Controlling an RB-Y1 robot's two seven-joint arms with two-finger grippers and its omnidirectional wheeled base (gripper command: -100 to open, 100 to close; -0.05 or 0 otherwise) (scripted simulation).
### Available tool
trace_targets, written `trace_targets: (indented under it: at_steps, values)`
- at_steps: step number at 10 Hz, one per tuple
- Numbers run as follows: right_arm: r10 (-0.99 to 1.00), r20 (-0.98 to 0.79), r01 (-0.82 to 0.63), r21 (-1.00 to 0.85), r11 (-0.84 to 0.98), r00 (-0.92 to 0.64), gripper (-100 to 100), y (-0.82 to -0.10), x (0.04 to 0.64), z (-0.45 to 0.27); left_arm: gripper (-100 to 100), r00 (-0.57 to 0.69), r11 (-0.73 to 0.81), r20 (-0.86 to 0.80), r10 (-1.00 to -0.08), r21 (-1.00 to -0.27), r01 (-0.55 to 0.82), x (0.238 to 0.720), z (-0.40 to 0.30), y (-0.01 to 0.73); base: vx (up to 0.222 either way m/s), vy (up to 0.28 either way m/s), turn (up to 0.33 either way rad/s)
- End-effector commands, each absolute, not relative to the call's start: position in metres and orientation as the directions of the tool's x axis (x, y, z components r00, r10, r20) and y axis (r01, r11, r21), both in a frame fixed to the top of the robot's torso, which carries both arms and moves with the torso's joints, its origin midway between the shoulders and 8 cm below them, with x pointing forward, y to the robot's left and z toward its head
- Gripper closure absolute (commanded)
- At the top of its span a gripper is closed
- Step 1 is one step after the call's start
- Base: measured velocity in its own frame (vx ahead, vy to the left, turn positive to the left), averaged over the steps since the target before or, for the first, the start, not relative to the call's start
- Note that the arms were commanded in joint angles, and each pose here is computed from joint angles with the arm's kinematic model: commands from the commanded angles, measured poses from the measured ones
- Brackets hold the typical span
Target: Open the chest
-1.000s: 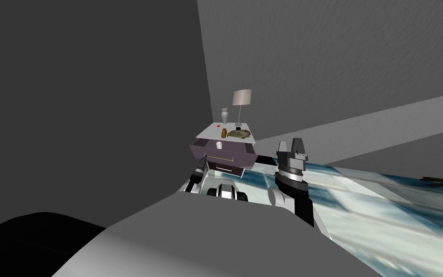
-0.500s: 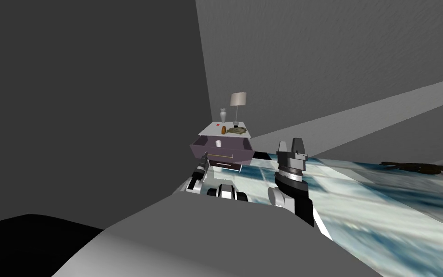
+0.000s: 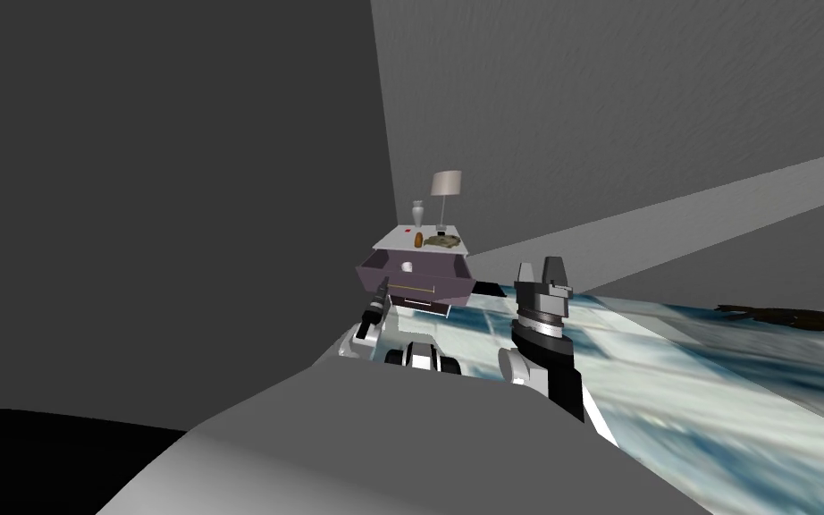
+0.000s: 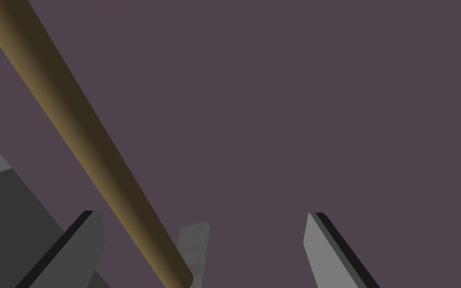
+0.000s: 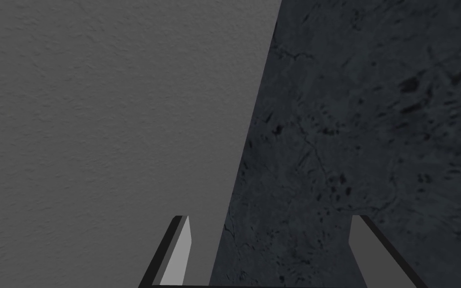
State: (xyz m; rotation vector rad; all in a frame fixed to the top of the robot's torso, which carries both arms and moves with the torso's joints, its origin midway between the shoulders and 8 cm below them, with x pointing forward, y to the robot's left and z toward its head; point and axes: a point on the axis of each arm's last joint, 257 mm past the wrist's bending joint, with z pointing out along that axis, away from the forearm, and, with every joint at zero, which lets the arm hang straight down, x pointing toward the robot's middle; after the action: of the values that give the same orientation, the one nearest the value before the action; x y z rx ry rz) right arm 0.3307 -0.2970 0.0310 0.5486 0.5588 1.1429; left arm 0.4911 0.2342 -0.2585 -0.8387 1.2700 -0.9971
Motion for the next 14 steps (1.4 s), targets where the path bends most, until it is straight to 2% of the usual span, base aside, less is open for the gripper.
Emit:
trace_targets:
  at_steps: [1,14]
  values:
    - [0.941,-0.130,-0.681,0.661,0.317,0.312,0,-0.297,0.331,0.031,-100,0.015,0.361,-0.363,-0.932,-0.921,0.147,0.510,-0.249,0.230,-0.046,0.007,-0.001]
    - [0.941,-0.130,-0.681,0.661,0.317,0.312,0,-0.297,0.331,0.031,-100,-0.002,0.354,-0.358,-0.934,-0.924,0.142,0.609,-0.225,0.209,-0.072,0.010,0.018]
